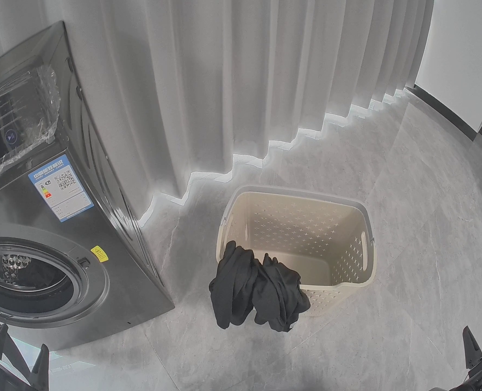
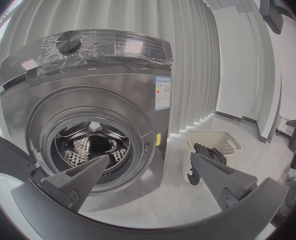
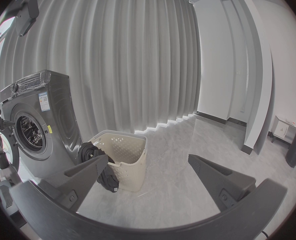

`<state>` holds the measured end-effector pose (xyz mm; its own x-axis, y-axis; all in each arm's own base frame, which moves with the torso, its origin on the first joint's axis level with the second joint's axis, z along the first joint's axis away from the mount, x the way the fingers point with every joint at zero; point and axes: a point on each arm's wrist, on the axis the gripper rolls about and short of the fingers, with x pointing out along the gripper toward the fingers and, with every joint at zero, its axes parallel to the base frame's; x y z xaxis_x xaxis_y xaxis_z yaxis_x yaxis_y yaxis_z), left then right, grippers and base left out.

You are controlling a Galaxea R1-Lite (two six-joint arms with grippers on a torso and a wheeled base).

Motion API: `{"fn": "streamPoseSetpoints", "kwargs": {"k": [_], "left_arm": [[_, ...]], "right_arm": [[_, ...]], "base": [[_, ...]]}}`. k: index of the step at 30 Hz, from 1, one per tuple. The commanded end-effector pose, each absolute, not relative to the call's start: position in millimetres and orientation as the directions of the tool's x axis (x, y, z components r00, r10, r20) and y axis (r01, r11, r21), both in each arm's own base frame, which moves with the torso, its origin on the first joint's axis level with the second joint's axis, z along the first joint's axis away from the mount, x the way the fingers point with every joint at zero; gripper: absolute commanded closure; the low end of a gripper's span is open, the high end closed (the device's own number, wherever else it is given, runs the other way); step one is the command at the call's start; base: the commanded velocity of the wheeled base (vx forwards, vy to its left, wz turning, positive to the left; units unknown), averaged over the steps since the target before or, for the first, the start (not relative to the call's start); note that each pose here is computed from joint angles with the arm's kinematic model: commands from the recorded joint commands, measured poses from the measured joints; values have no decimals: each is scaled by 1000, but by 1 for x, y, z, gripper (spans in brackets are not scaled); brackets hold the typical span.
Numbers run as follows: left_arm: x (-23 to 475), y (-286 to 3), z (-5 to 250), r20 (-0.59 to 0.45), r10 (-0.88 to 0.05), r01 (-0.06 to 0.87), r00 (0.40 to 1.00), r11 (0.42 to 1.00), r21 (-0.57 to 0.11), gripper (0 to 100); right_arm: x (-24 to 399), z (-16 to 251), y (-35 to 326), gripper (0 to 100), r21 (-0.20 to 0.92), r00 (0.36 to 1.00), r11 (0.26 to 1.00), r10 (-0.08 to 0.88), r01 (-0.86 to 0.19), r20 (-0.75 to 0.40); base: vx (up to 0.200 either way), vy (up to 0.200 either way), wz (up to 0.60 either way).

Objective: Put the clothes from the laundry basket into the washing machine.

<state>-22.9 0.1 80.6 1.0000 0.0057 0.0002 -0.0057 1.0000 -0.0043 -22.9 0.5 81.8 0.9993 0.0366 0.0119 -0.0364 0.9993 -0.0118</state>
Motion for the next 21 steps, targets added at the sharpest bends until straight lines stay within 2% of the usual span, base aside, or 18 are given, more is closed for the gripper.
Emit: {"fn": "streamPoseSetpoints", "kwargs": {"k": [1, 9, 12, 13, 15, 16, 17, 19, 20, 21], "left_arm": [[-23, 0, 75, -5, 6, -6, 1000, 1000, -5, 0], [-23, 0, 76, -3, 6, -6, 1000, 1000, -6, 0], [-23, 0, 75, -5, 6, -6, 1000, 1000, -6, 0], [-23, 0, 75, -5, 6, -6, 1000, 1000, -6, 0], [-23, 0, 76, -3, 6, -6, 1000, 1000, -6, 0], [-23, 0, 75, -5, 6, -6, 1000, 1000, -6, 0], [-23, 0, 76, -3, 6, -6, 1000, 1000, -5, 0], [-23, 0, 76, -3, 6, -6, 1000, 1000, -5, 0], [-23, 0, 75, -5, 6, -6, 1000, 1000, -8, 0], [-23, 0, 75, -5, 6, -6, 1000, 1000, -8, 0]], "right_arm": [[-23, 76, 1, 0, -12, 999, 999, 34, -34, 6], [-23, 77, 1, 0, -23, 999, 999, 34, -34, 9], [-25, 86, 1, 0, -21, 997, 999, 46, -45, 61], [-34, 121, 1, 0, -18, 983, 999, 47, -45, 178], [-38, 154, 0, 0, -8, 975, 998, 58, -58, 214], [-38, 156, 1, 0, -8, 975, 998, 59, -59, 213], [-31, 172, 0, 0, 0, 977, 994, 103, -105, 184], [-31, 172, 0, 0, 0, 977, 994, 103, -105, 184], [-9, 181, 2, 0, 48, 970, 970, 232, -236, 76], [-6, 182, 2, 0, 60, 968, 967, 246, -249, 58]], "base": [[0, 0, 0], [0, 0, 0], [0, 0, 0], [0, 0, 0], [0, 0, 0], [0, 0, 0], [0, 0, 0], [0, 0, 0], [0, 0, 0], [0, 0, 0]]}}
